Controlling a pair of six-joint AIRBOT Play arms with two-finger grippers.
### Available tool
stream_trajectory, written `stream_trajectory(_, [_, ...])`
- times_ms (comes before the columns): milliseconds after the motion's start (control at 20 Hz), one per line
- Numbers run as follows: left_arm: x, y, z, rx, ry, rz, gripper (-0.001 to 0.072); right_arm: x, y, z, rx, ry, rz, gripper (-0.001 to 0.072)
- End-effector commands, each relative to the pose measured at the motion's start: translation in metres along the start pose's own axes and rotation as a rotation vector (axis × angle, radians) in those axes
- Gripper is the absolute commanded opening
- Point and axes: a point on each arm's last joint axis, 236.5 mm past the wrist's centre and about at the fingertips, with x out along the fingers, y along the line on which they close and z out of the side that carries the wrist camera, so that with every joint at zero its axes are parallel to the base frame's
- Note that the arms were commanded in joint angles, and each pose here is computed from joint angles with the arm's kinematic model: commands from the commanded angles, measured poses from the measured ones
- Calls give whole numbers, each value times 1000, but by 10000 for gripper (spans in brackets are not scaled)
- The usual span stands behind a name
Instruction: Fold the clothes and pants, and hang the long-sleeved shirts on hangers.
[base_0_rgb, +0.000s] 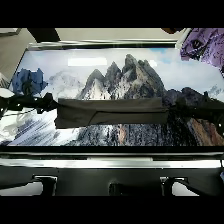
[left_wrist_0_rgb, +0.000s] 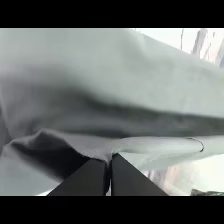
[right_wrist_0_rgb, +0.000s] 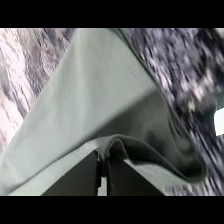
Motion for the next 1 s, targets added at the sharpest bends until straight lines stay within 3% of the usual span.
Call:
stream_trajectory(0, [24,4,29,5,11,2,15,28,15,18,-69,-58,-12,30])
stream_trajectory(400, [76,20,38,-12,90,13,22,82,0,16,-25,18,-63,41])
stream_trajectory(450, [76,20,38,-12,89,13,87,82,-2,11,-5,44,-65,121])
stream_trajectory(500, [74,20,40,-17,81,13,269,76,-2,11,9,65,-57,225])
stream_trajectory(550, [67,19,44,-27,75,12,378,66,0,19,19,77,-44,357])
stream_trajectory(600, [57,18,48,-27,65,14,389,51,2,34,39,71,-27,465])
stream_trajectory(800, [6,22,59,45,4,153,389,1,-22,84,138,0,-20,489])
stream_trajectory(900, [-19,28,62,75,-44,255,389,6,-31,72,112,67,-27,605])
stream_trajectory(950, [-29,30,63,93,-64,292,389,14,-34,61,93,118,-27,611])
